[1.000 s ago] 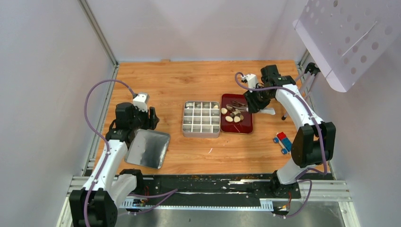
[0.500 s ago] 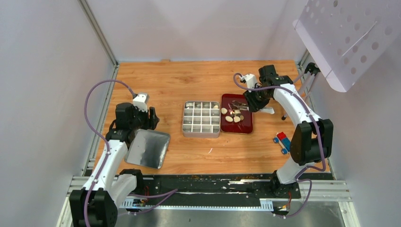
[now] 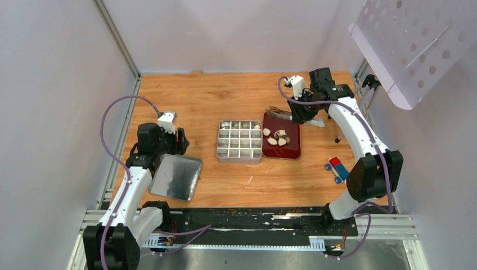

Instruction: Pack the chocolate

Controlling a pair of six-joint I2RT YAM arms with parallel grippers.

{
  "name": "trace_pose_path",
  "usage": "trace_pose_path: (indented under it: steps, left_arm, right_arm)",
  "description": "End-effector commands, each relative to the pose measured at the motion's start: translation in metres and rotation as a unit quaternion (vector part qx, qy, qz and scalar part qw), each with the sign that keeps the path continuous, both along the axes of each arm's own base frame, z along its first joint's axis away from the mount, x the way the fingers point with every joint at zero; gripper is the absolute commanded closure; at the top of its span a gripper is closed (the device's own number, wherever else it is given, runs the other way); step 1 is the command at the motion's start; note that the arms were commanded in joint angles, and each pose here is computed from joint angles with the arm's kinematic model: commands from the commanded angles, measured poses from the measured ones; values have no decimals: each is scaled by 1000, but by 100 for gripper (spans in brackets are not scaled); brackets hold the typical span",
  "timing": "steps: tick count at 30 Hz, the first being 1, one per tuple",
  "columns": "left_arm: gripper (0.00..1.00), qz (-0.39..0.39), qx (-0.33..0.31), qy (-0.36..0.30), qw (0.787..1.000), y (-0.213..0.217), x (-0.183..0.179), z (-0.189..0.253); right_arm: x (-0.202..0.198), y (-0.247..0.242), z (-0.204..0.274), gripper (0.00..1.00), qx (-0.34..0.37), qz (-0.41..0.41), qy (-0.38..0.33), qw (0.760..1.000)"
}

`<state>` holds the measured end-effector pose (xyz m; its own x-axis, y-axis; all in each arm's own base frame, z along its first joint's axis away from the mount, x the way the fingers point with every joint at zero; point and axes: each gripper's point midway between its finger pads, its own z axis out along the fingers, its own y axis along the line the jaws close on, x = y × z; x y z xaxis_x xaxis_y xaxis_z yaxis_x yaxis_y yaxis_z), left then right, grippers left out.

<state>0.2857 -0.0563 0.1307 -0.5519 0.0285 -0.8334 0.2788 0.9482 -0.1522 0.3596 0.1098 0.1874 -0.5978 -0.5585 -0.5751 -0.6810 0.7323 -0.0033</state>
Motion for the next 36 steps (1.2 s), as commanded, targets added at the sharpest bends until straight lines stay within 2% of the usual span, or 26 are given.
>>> trace_pose_path:
  steps: [1, 9, 19, 30, 36]
  left_arm:
    - [33, 6, -3, -20, 1000, 2, 6, 10]
    - [33, 22, -3, -24, 999, 12, 3, 13]
    - [33, 35, -15, -34, 999, 17, 5, 20]
    - [33, 42, -16, -37, 998, 21, 3, 18]
    - [33, 42, -14, -34, 998, 21, 2, 14]
  right_arm:
    - [-9, 42, 38, 81, 55, 46, -38, 997]
    - [-10, 110, 45, 80, 71, 124, -48, 989]
    - [-1, 158, 26, 79, 73, 165, -30, 983]
    - [0, 177, 19, 78, 64, 182, -34, 981]
    - [2, 180, 15, 66, 64, 180, -31, 981]
